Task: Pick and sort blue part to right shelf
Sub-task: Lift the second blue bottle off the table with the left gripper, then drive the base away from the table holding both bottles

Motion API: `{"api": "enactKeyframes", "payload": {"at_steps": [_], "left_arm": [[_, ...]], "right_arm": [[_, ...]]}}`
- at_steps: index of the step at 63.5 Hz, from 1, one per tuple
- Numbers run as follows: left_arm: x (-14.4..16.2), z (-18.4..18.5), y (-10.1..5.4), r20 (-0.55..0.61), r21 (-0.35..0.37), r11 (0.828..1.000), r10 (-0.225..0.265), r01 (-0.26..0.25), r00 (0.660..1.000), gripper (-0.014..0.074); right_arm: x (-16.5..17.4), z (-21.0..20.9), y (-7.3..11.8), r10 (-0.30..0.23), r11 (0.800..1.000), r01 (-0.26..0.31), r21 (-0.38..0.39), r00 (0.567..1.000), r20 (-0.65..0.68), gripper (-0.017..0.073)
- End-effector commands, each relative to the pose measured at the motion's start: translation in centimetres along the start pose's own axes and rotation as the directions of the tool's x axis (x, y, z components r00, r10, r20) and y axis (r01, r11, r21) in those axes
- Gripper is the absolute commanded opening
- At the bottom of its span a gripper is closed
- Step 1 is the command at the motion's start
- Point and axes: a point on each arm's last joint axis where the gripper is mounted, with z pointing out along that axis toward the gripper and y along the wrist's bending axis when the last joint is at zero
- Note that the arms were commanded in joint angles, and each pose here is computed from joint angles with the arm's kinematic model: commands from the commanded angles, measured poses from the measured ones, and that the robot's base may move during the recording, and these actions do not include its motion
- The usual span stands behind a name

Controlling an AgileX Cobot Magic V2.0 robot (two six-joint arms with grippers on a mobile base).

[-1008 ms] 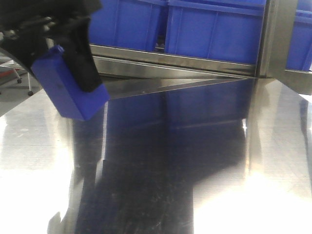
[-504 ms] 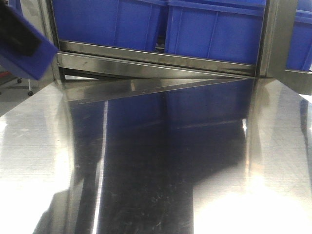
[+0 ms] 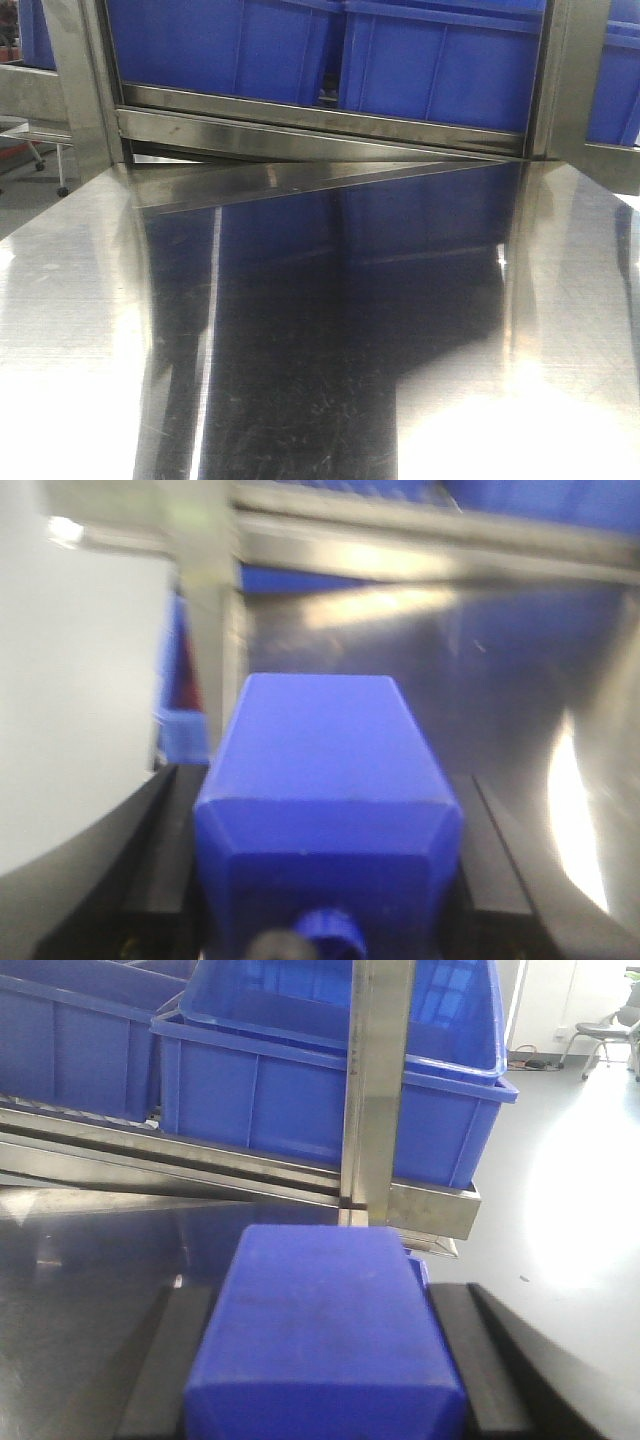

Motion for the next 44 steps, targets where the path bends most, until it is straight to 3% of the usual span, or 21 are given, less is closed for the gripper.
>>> {"api": "enactKeyframes", "payload": {"at_steps": [1,24,44], "left_arm": [[-1.0,-1.7,0.2,0.162,-0.026,0.999,-0.027,0.031,0.986,0.0239],[0.8,-5.9,-0.2,0.318,-0.024,1.000,-0.001,0.009,0.948,0.0239],[0.8,-6.2,-0.2,0.332,-0.023,1.000,0.000,0.008,0.943,0.0239]], "right_arm": [[-1.7,-0.2,0.0,-0.025,1.000,0.024,0.007,0.993,0.115,0.0425],[-1.7,-0.2,0.0,-0.025,1.000,0.024,0.007,0.993,0.115,0.0425],[-1.7,-0.2,0.0,-0.025,1.000,0.024,0.007,0.993,0.115,0.0425]]}}
